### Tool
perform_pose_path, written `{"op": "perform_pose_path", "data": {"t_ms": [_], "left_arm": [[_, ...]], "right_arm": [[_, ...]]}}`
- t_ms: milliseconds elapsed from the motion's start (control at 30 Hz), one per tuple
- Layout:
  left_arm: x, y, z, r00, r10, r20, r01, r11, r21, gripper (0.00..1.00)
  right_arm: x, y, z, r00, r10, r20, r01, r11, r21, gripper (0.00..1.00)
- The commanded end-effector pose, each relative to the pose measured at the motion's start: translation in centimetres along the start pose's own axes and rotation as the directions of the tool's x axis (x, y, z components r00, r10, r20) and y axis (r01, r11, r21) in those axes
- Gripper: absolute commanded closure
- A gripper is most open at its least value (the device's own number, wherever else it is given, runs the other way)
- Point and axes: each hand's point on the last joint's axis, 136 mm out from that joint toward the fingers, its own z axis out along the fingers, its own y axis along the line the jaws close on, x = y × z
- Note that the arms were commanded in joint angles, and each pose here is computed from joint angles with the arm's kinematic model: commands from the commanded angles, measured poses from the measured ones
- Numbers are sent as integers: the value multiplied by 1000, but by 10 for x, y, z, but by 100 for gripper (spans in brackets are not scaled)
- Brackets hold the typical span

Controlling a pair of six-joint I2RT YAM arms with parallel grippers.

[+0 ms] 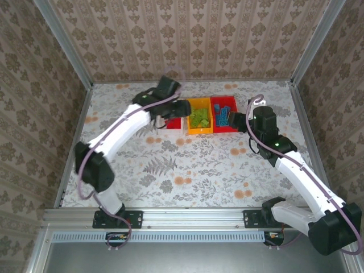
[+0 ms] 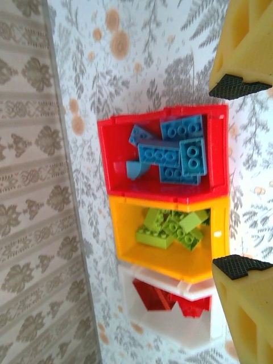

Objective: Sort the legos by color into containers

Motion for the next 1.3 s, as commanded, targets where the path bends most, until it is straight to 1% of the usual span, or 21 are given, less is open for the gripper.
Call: {"op": "perform_pose_path", "data": {"t_ms": [0,67,100,133,167,267,367,400,433,467,533,567,667,700,767,900,967,1033,1133,1233,1267], "left_arm": [[0,40,-38,992,-82,91,85,996,-26,27],[9,64,-61,986,-114,124,119,992,-34,0],[15,79,-69,982,-134,131,141,989,-46,0],[21,88,-77,980,-150,131,157,986,-51,0],[27,105,-82,975,-179,131,189,980,-69,0],[39,130,-98,961,-232,148,242,969,-51,0],[48,150,-109,951,-239,195,257,964,-73,0],[50,160,-112,947,-239,213,265,959,-102,0],[52,169,-114,945,-237,227,273,952,-140,0],[53,185,-117,938,-230,257,288,934,-213,0],[57,225,-126,917,-217,333,346,849,-400,0],[58,240,-127,916,-183,357,344,815,-466,0],[58,272,-115,938,0,346,213,786,-580,0],[61,285,-112,940,47,339,190,752,-631,0],[67,306,-104,944,77,320,171,714,-678,0],[66,319,-71,952,165,257,48,750,-660,0],[59,322,-59,940,211,268,16,758,-653,0],[53,327,-49,930,217,296,24,769,-638,0],[38,332,-31,904,233,358,31,800,-599,0],[20,331,-16,873,273,404,6,823,-569,0],[14,331,-13,861,286,421,0,828,-561,0]], "right_arm": [[-8,-22,-17,998,-67,10,66,992,111,21],[-4,-26,-21,997,-77,-5,77,989,127,17],[-1,-28,-22,997,-73,-15,74,988,132,13],[3,-29,-22,997,-65,-27,68,988,139,3],[7,-31,-23,997,-58,-44,63,988,144,1],[13,-21,-26,996,-60,-64,65,995,81,0],[13,-10,-33,997,-73,-24,73,997,-3,0],[10,-13,-36,998,-62,7,62,998,15,0],[7,-24,-38,998,-41,37,38,996,77,0],[7,-45,-38,998,-3,66,-11,980,200,0],[12,-79,-36,997,-3,72,-26,918,396,0],[15,-87,-28,997,-50,51,22,901,434,0],[28,-102,-11,990,-144,-1,128,874,469,0],[36,-107,-5,987,-161,-22,152,868,473,0],[54,-118,2,985,-164,-48,167,861,481,0],[84,-139,11,988,-152,-40,151,854,498,0],[95,-143,21,990,-138,-30,136,873,468,0],[100,-147,31,990,-140,-18,133,885,446,0],[94,-145,53,992,-125,21,108,922,371,0],[73,-143,71,982,-130,138,80,944,320,0],[73,-149,77,986,-79,149,28,949,313,0]]}}
